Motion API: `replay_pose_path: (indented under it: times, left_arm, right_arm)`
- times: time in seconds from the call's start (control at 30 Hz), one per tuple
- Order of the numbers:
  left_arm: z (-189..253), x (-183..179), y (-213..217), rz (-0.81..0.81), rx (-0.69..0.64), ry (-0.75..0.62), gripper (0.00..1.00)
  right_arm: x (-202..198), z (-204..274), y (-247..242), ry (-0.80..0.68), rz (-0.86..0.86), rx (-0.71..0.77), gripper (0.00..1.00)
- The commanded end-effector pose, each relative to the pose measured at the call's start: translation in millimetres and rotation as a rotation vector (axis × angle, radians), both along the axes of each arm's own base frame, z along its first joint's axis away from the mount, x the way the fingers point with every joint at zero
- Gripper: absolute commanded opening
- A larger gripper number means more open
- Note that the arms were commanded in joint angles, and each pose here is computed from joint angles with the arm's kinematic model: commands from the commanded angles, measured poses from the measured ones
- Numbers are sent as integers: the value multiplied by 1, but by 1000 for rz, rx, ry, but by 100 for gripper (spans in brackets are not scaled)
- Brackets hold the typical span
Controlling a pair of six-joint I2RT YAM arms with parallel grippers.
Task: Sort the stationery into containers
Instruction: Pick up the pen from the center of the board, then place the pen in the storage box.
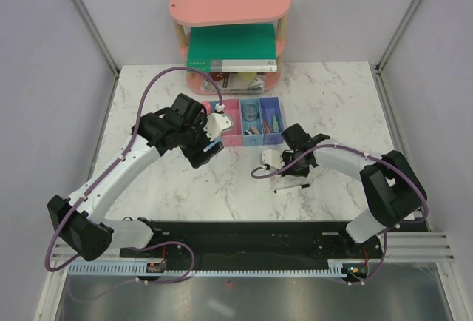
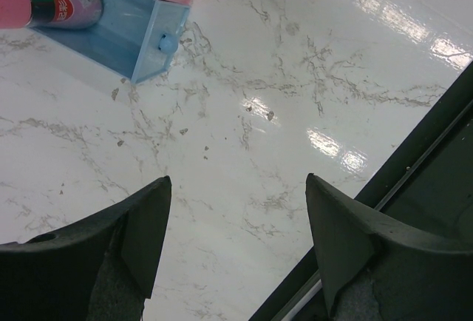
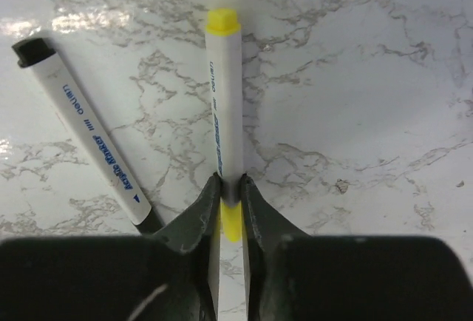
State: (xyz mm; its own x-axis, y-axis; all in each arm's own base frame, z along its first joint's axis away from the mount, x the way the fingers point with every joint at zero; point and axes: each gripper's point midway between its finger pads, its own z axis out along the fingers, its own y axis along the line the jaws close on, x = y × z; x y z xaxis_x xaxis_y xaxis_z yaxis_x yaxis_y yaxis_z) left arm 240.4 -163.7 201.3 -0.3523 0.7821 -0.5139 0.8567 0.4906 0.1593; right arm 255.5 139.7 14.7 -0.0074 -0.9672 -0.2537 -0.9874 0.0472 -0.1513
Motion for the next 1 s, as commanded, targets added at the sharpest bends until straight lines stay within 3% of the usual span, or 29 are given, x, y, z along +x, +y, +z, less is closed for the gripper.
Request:
replay_pose_path:
  times: [0.0,0.27,0.63,0.83,0.97]
  left_arm:
    - [10,5,3,-8,-14,-57,80]
    - [12,2,13,-3,12,-89,80]
    - [33,9,20,22,-20,-217,80]
    - [59,12,21,42,-79,-327,80]
    - [66,18,37,91,-37,-404,80]
  right_arm:
    - [-2,-15,11,25,-22,22,0]
    - [12,44,33,-2,-265,152,0]
    - [24,154,99,94,-358,485,0]
    - [61,179,158,180,-414,697,0]
    - [93,183,199,246,-435,820,0]
